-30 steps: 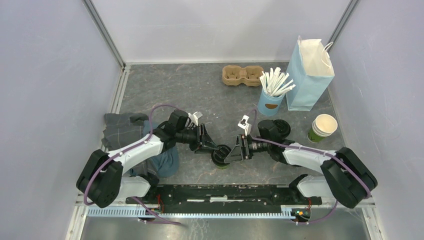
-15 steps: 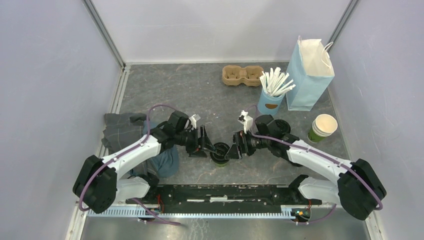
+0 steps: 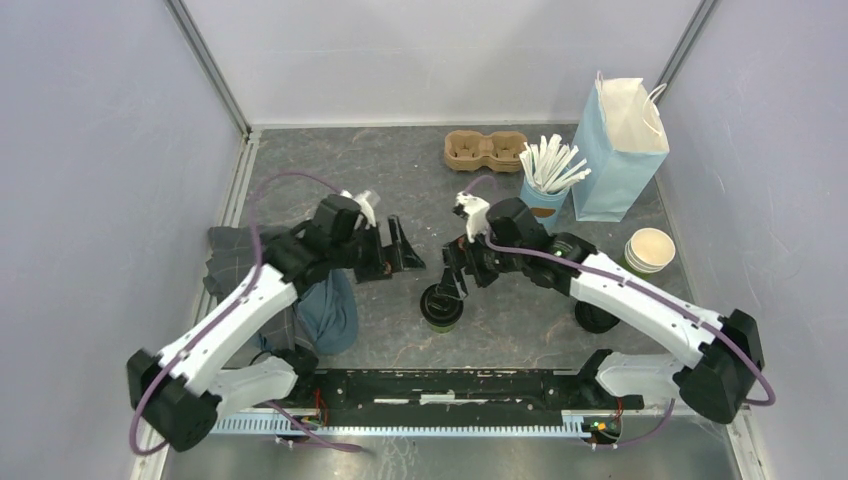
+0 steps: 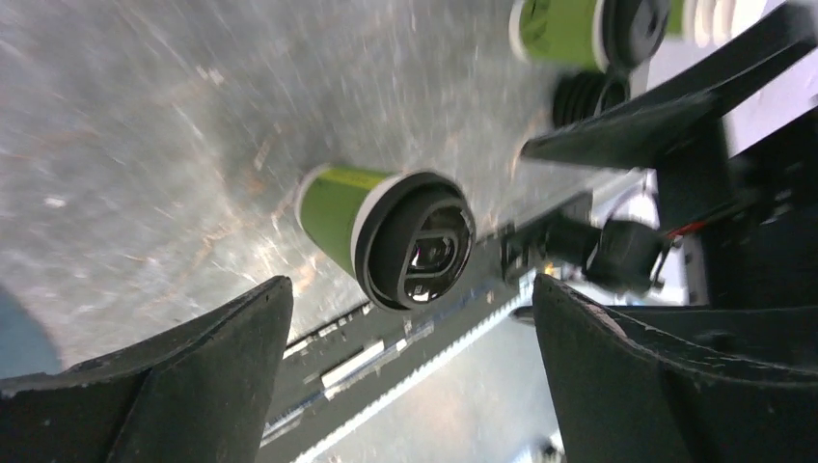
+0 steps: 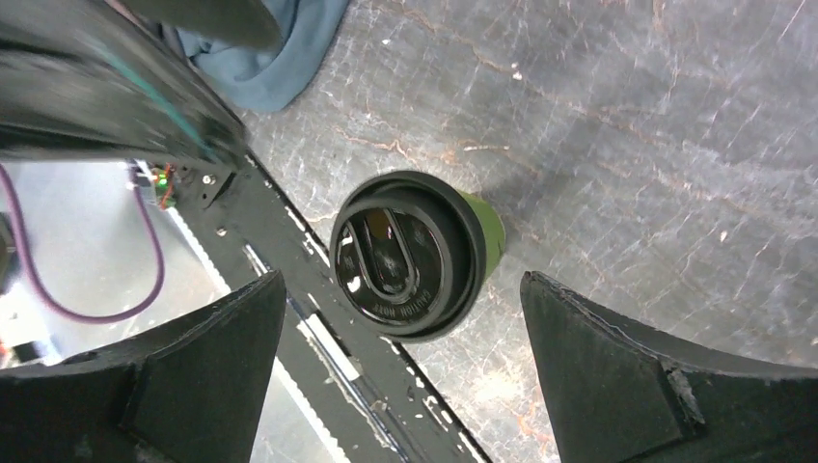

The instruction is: Pack the takeout coffee

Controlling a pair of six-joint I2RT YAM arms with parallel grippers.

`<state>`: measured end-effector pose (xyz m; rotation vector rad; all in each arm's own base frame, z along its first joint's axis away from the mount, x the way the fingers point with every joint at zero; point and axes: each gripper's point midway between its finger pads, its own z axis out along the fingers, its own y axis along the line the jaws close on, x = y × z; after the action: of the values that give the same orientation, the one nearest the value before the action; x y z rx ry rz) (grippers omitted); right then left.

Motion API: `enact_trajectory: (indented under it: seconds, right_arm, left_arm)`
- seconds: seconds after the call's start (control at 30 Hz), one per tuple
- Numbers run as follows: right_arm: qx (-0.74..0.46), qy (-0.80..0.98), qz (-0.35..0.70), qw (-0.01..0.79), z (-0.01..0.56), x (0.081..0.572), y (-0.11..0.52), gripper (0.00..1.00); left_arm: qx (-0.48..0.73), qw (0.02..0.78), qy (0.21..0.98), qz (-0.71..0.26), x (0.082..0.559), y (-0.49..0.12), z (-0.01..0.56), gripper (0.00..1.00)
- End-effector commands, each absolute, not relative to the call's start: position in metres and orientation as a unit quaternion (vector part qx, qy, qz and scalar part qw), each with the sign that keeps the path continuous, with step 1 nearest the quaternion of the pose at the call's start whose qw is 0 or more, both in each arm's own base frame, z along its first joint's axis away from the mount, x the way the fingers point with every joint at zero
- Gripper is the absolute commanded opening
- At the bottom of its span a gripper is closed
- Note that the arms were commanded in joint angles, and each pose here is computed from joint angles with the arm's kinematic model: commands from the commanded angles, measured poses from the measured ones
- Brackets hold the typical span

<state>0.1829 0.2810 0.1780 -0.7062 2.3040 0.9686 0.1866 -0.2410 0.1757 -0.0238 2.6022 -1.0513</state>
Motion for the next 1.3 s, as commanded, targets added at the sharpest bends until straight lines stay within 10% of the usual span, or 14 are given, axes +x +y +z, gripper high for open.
enact_trajectory:
  seconds: [0.0,1.27]
  right_arm:
    - [-0.304,0.879,0.233,0.283,0.176,0.192,0.28,0.98]
    - [-0.407,0.877,0.07,0.246,0.134,0.164,0.319,0.82]
  left_arm:
    - [-0.047,0.338,0.895,-0.287,0.213,-0.188,0.238,1.0]
    - [-0.064,0.393,0.875,-0.275,0.211,-0.167,0.267,1.0]
